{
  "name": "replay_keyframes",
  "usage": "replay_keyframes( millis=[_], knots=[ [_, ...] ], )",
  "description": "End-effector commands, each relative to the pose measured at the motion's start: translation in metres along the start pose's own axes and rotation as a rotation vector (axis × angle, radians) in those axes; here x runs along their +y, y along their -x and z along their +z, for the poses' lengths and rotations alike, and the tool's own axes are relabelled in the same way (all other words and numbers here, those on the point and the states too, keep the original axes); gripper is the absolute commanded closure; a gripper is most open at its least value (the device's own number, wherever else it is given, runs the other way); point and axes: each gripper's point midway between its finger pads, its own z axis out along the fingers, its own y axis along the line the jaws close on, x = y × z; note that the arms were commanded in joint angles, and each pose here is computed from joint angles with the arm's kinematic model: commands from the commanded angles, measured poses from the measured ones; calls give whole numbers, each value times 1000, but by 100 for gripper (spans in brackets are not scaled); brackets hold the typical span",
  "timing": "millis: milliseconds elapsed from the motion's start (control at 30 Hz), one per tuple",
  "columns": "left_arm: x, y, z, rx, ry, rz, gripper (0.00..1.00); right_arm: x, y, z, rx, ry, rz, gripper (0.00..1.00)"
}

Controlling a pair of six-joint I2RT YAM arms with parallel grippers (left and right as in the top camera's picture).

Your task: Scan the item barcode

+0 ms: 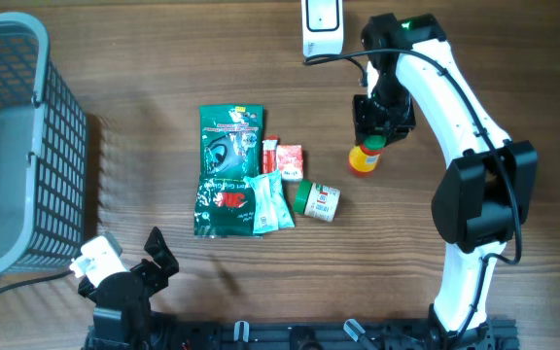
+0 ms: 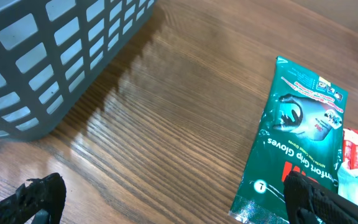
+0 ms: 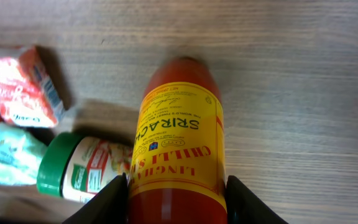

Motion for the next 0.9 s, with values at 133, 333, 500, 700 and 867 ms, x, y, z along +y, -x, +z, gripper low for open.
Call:
replay_keyframes(
  millis=[133, 333, 500, 700, 867],
  knots=[
    [3, 0, 1, -10, 14, -14, 0, 18, -5, -5, 41, 99, -35, 92],
    [3, 0, 1, -10, 14, -14, 0, 31, -3, -22, -2, 173, -79, 93],
    [3, 0, 1, -10, 14, -14, 0, 25, 25, -25, -131, 122, -68, 84],
    [3, 0, 1, -10, 14, -14, 0, -11, 48, -29, -244, -87, 63, 63],
    [3, 0, 1, -10, 14, -14, 0, -12, 46, -30, -238, -88, 59, 11]
  ],
)
